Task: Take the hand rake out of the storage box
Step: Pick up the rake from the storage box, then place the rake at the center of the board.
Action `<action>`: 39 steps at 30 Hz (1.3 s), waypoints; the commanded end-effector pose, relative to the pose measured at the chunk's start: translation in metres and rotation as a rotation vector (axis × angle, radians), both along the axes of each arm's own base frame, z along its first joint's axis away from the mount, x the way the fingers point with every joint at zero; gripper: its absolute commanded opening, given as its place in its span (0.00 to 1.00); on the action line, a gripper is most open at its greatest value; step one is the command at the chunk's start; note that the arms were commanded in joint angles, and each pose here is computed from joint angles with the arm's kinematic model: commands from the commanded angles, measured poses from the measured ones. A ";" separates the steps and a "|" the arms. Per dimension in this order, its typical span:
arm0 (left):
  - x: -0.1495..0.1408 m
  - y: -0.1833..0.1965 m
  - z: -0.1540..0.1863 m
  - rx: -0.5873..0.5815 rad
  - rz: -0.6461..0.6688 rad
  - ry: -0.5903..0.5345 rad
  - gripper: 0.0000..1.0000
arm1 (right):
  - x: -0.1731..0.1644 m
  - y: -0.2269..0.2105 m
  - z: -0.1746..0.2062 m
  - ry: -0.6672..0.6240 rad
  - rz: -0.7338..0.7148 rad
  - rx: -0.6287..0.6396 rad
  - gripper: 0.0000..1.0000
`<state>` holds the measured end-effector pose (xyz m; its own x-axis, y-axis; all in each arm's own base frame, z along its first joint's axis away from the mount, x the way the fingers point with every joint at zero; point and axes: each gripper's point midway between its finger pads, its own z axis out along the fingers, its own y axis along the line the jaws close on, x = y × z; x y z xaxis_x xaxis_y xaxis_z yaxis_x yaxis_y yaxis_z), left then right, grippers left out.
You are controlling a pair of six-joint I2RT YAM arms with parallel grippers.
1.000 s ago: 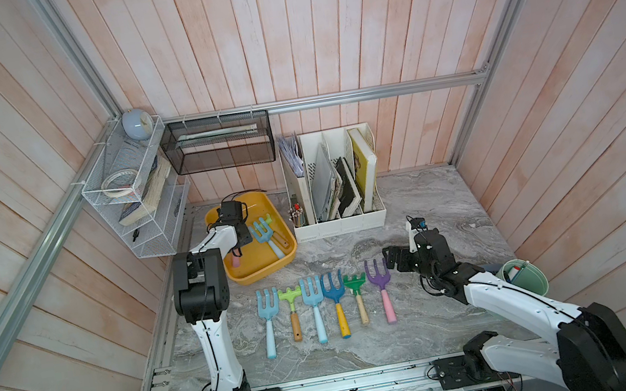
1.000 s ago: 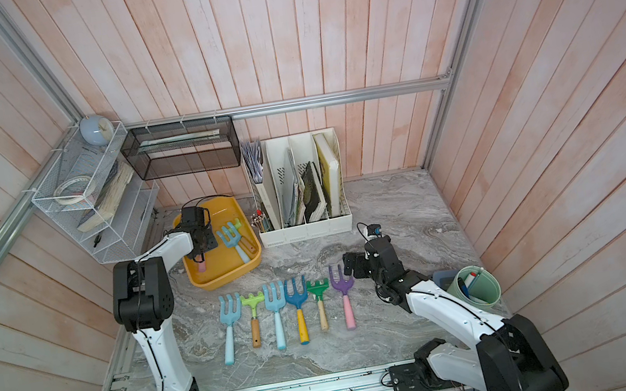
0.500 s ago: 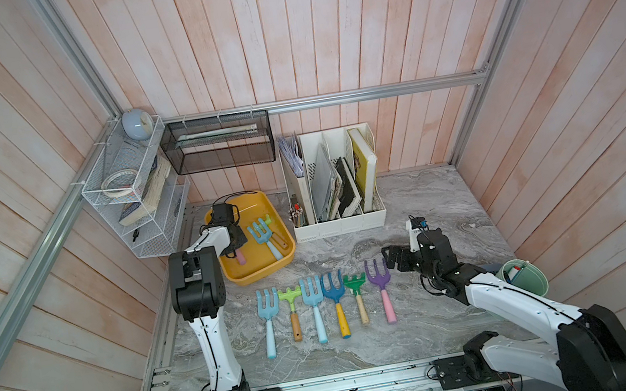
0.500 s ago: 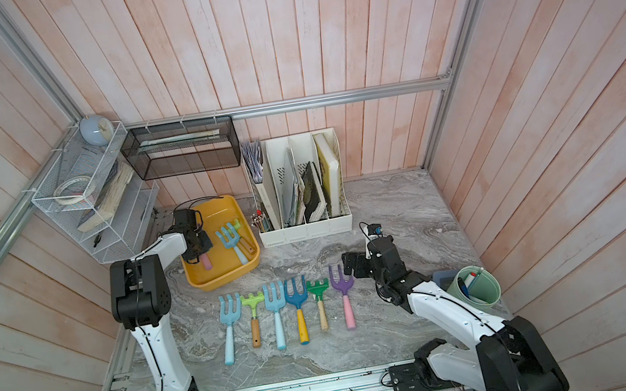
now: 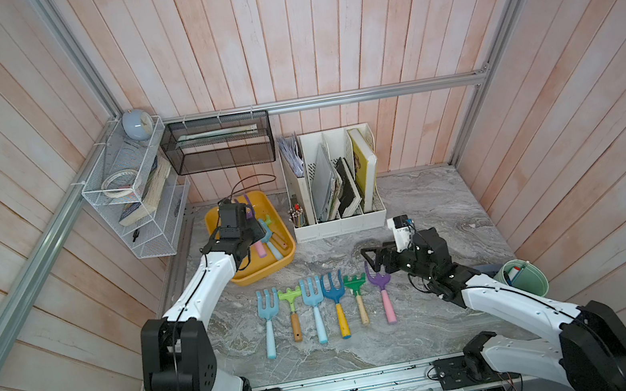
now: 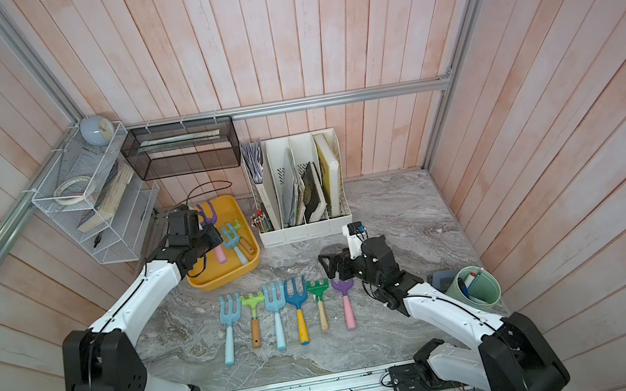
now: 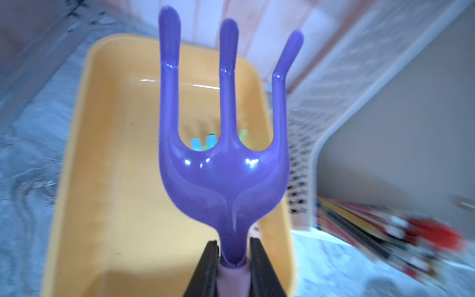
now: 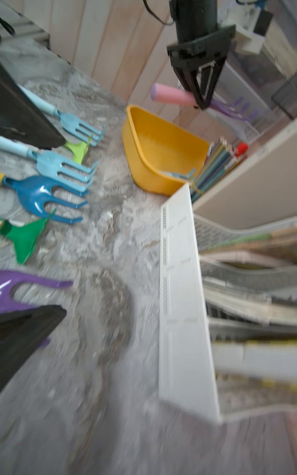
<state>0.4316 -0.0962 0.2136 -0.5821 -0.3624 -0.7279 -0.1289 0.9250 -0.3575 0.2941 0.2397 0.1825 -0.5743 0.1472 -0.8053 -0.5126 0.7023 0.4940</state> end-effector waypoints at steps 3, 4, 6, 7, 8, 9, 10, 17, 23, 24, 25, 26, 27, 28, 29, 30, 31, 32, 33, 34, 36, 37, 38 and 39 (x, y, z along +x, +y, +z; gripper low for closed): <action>-0.042 -0.070 0.032 -0.138 -0.104 -0.114 0.01 | -0.034 0.093 0.054 -0.133 0.353 0.173 0.90; -0.049 -0.082 0.038 -0.156 -0.129 -0.126 0.01 | -0.036 0.101 0.054 -0.129 0.377 0.177 0.89; -0.065 -0.101 0.048 -0.165 -0.159 -0.163 0.02 | -0.040 0.115 0.051 -0.111 0.410 0.185 0.89; -0.071 -0.107 0.051 -0.168 -0.167 -0.180 0.02 | -0.043 0.120 0.051 -0.109 0.422 0.192 0.88; -0.075 -0.112 0.052 -0.179 -0.175 -0.187 0.02 | -0.044 0.125 0.049 -0.101 0.428 0.195 0.87; -0.078 -0.116 0.052 -0.193 -0.181 -0.192 0.01 | -0.045 0.129 0.048 -0.093 0.432 0.197 0.86; -0.081 -0.120 0.053 -0.211 -0.196 -0.197 0.02 | -0.044 0.132 0.048 -0.087 0.434 0.198 0.82; -0.086 -0.142 0.049 -0.260 -0.257 -0.192 0.02 | -0.032 0.139 0.043 -0.060 0.392 0.178 0.74; -0.087 -0.149 0.048 -0.277 -0.288 -0.192 0.13 | -0.022 0.151 0.038 -0.012 0.392 0.160 0.50; -0.087 -0.149 0.049 -0.280 -0.291 -0.196 0.15 | -0.021 0.152 0.037 -0.005 0.391 0.156 0.45; -0.088 -0.149 0.051 -0.283 -0.293 -0.203 0.18 | -0.019 0.153 0.034 0.008 0.383 0.147 0.42; -0.088 -0.149 0.052 -0.285 -0.294 -0.209 0.20 | -0.017 0.152 0.032 0.019 0.370 0.137 0.37; -0.088 -0.147 0.054 -0.286 -0.291 -0.214 0.21 | -0.015 0.150 0.031 0.023 0.354 0.128 0.32; -0.089 -0.146 0.055 -0.286 -0.291 -0.222 0.25 | -0.014 0.148 0.029 0.029 0.337 0.120 0.27; -0.090 -0.145 0.057 -0.287 -0.292 -0.233 0.33 | -0.012 0.144 0.028 0.036 0.315 0.112 0.23; -0.091 -0.143 0.060 -0.293 -0.291 -0.243 0.41 | -0.010 0.140 0.026 0.043 0.291 0.103 0.18; -0.092 -0.141 0.063 -0.306 -0.299 -0.258 0.47 | -0.006 0.133 0.024 0.055 0.261 0.095 0.14; -0.094 -0.141 0.069 -0.332 -0.329 -0.285 0.54 | -0.003 0.126 0.022 0.069 0.231 0.091 0.12; -0.098 -0.141 0.076 -0.359 -0.359 -0.311 0.61 | 0.000 0.117 0.019 0.081 0.202 0.082 0.10; -0.102 -0.138 0.081 -0.384 -0.380 -0.338 0.73 | 0.003 0.104 0.014 0.098 0.161 0.059 0.05; -0.109 -0.128 0.092 -0.391 -0.408 -0.390 1.00 | 0.007 0.073 0.006 0.109 0.065 -0.036 0.02; -0.111 -0.121 0.096 -0.365 -0.406 -0.405 1.00 | 0.009 0.051 0.004 0.114 -0.002 -0.082 0.02; -0.112 -0.112 0.097 -0.328 -0.387 -0.410 1.00 | 0.011 0.027 0.002 0.125 -0.067 -0.109 0.02; -0.111 -0.104 0.097 -0.296 -0.368 -0.414 1.00 | 0.011 0.006 0.006 0.123 -0.115 -0.111 0.01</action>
